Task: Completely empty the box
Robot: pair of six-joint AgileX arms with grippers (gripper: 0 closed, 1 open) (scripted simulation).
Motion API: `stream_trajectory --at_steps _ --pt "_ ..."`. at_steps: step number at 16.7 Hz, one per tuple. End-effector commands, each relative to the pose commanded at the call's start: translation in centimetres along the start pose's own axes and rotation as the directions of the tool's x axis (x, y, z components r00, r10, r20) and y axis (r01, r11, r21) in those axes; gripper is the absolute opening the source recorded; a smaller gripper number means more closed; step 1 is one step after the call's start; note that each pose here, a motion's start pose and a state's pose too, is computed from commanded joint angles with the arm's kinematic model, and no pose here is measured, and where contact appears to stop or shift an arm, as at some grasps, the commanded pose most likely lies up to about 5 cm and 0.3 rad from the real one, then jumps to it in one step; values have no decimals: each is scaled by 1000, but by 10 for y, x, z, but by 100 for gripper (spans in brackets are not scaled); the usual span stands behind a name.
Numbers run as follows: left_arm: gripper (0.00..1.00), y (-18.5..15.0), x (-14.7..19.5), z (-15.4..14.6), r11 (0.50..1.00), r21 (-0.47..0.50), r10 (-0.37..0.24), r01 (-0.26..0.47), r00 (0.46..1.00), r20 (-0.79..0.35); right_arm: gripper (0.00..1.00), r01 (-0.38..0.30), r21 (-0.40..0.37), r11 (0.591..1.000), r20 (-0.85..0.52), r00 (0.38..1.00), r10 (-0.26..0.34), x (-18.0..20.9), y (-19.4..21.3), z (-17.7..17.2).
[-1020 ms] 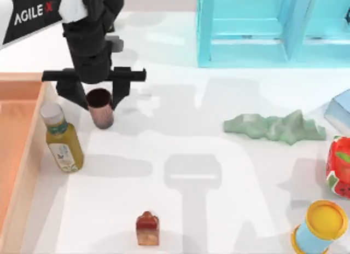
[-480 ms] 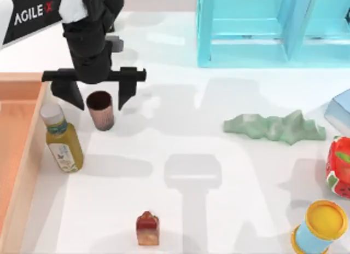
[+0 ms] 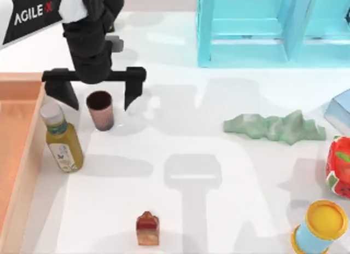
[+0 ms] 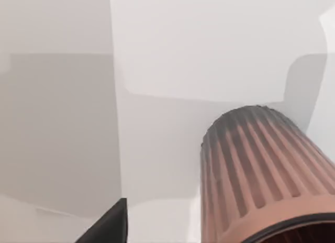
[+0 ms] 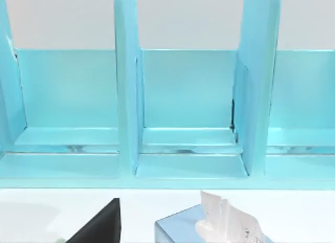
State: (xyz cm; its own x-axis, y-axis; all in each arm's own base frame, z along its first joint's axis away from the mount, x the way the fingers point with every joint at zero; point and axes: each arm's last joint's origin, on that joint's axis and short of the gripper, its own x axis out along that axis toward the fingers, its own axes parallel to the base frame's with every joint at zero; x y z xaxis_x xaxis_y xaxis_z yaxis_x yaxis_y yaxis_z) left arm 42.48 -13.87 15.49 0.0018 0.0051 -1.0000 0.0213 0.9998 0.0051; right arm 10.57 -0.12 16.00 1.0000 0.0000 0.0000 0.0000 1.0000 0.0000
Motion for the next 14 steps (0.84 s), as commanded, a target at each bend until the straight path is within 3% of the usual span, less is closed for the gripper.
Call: stream_trajectory --at_steps 4,11,14 --pt "100 -1 -9 2 1000 -1 1 -1 1000 0 100 0 0 1000 0 1000 0 0 0 0" --pt "100 -1 -85 3 1000 0 1 -1 1000 -4 100 0 0 1000 0 1000 0 0 0 0" --pt "100 1 -100 0 1000 0 0 0 1000 0 100 0 0 1000 0 1000 0 0 0 0"
